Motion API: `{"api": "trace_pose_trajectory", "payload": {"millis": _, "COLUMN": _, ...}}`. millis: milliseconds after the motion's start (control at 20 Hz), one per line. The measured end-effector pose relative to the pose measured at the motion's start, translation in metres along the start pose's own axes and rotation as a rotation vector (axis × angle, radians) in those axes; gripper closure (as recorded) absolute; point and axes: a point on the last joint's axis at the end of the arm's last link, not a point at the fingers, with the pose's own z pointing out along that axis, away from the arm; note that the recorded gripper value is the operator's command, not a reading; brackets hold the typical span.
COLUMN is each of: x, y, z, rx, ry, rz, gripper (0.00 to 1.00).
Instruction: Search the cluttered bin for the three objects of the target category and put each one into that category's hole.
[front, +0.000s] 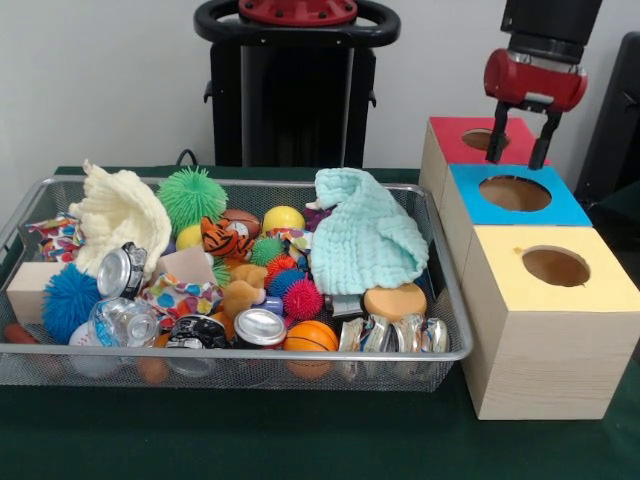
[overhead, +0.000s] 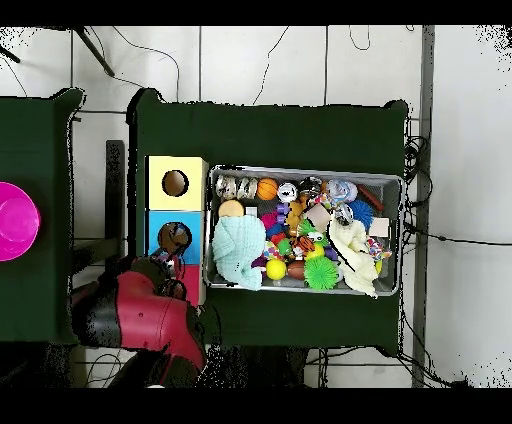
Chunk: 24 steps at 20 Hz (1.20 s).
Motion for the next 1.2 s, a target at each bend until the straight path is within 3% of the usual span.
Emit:
{"api": "trace_pose_trajectory", "payload": {"millis": 450, "x": 0.002, "y": -0.017, "z": -0.035, "rx": -0.018, "ry": 0.024, "rz": 0.004, "gripper": 0.0}}
{"api": "trace_pose_trajectory", "payload": {"millis": 500, "x": 0.003, "y": -0.029, "z": -0.036, "rx": -0.013, "ry": 0.025, "rz": 0.01, "gripper": 0.0}}
{"api": "trace_pose_trajectory", "payload": {"millis": 750, "x": 0.003, "y": -0.064, "z": -0.03, "rx": 0.005, "ry": 0.038, "rz": 0.044, "gripper": 0.0}}
{"api": "trace_pose_trajectory", "payload": {"millis": 850, "x": 0.002, "y": -0.09, "z": -0.024, "rx": 0.021, "ry": 0.048, "rz": 0.068, "gripper": 0.0}}
{"api": "trace_pose_trajectory", "payload": {"millis": 1200, "x": 0.007, "y": -0.134, "z": -0.012, "rx": 0.051, "ry": 0.072, "rz": 0.094, "gripper": 0.0}}
